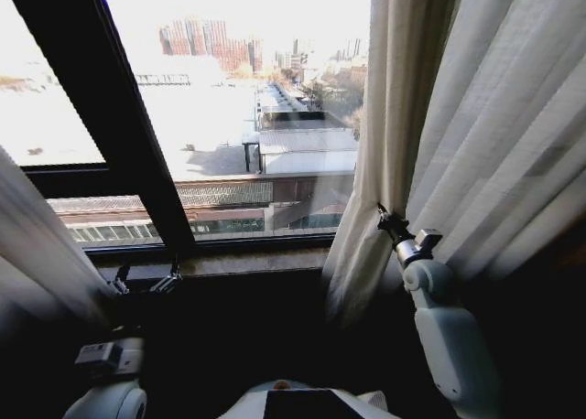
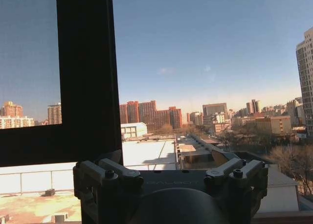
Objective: Open the curtains by pulling them apart, changing their state from closed to fully open.
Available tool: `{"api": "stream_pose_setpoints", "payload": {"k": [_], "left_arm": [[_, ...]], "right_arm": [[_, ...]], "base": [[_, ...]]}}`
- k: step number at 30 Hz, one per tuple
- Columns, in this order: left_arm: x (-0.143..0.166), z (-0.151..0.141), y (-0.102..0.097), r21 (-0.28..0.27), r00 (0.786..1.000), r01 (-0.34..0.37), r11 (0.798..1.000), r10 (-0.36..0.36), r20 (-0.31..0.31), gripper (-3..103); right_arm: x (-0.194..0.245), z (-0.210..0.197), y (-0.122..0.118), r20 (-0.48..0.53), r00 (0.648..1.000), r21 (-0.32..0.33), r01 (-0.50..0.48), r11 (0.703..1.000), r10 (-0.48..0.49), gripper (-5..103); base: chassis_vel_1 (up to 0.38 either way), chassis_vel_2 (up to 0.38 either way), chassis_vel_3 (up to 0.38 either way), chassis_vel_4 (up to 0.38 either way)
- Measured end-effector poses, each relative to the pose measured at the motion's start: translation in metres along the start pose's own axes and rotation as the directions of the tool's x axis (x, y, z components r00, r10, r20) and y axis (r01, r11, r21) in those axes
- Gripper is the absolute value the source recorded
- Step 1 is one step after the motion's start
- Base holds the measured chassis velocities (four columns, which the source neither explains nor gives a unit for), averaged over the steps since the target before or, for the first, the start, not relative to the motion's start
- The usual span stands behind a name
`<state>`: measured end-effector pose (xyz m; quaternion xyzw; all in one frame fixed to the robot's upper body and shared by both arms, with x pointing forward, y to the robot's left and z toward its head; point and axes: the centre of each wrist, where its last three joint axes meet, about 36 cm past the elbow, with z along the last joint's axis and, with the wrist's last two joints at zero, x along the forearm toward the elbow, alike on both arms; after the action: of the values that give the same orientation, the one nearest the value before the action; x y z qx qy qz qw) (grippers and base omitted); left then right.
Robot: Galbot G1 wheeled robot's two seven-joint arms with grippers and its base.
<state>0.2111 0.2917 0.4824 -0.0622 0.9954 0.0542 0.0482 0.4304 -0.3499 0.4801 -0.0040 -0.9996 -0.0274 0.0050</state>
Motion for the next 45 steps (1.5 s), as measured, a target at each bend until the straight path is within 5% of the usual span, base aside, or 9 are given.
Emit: {"api": "stream_pose_setpoints", "payload": {"k": [45], "left_arm": [[0.0015, -0.0002, -0.0001, -0.003, 1.000, 0.005, 1.000, -0.005, -0.002, 100]], "right_arm": [[0.0002, 0.0002, -0.0009, 0.007, 1.000, -0.007, 0.008, 1.000, -0.008, 0]], "base": [[-0.353, -0.352, 0.352, 0.359]]}}
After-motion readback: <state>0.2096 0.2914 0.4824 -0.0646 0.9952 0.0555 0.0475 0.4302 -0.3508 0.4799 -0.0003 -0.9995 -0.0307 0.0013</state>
